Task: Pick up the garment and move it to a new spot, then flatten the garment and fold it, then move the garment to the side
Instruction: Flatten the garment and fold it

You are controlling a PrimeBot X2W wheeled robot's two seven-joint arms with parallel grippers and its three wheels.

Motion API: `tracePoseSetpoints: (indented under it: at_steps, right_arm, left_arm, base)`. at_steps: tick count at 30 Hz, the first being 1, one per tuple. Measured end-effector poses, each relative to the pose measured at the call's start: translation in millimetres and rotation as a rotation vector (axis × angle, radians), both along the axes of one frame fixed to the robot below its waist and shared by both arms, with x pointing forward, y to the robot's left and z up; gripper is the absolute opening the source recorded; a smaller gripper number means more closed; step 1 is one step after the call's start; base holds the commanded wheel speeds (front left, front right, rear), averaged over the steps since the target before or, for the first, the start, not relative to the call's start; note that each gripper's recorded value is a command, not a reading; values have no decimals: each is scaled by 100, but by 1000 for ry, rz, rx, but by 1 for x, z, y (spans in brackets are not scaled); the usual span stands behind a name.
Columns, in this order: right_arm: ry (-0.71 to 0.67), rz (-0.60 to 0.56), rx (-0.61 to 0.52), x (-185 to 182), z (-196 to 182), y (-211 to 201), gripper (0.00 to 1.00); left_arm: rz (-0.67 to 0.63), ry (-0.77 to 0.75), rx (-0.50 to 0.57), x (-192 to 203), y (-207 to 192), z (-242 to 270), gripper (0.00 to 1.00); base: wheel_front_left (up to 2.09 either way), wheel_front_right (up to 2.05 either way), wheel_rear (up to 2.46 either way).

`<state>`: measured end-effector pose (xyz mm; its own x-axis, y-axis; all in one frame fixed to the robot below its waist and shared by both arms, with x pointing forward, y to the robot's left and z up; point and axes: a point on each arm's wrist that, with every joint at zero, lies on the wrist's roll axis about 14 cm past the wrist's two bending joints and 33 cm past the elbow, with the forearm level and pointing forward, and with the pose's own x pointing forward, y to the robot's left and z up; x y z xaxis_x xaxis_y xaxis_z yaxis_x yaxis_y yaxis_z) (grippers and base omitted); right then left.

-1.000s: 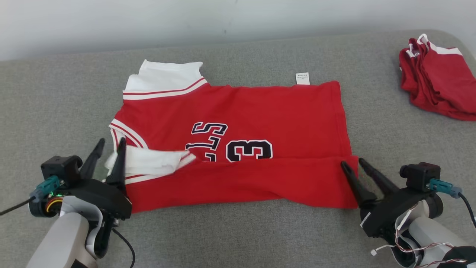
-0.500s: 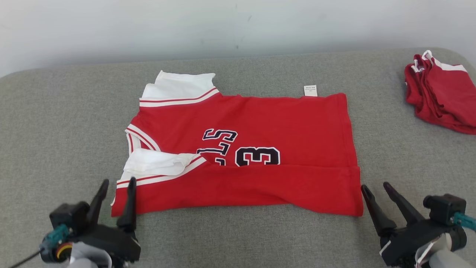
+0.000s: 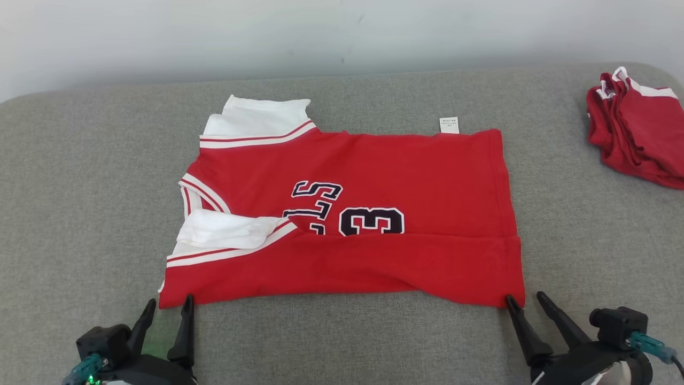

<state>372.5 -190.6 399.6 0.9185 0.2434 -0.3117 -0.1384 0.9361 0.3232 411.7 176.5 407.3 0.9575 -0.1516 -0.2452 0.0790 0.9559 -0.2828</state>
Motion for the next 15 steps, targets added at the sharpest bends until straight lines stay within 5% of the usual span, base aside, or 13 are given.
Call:
tracePoseSetpoints:
  at_steps: [5, 6, 8, 9, 15]
  right_arm:
    - [24, 9, 1, 5, -8, 9, 100]
    - [38, 12, 0, 5, -11, 11, 88]
    - [56, 23, -2, 4, -16, 15, 5]
    - [55, 30, -2, 5, -16, 18, 0]
    - [32, 12, 4, 6, -9, 14, 0]
  left_arm:
    - [-3, 31, -7, 5, -3, -9, 100]
    - [-2, 40, -5, 6, -2, -12, 100]
    - [7, 50, -8, 7, -1, -14, 100]
    - [3, 54, -11, 9, -2, -15, 0]
    - [9, 42, -20, 7, -2, -9, 0]
  base:
    - [0, 0, 0]
    - [0, 0, 0]
    - [0, 0, 0]
    - [0, 0, 0]
    - [0, 0, 0]
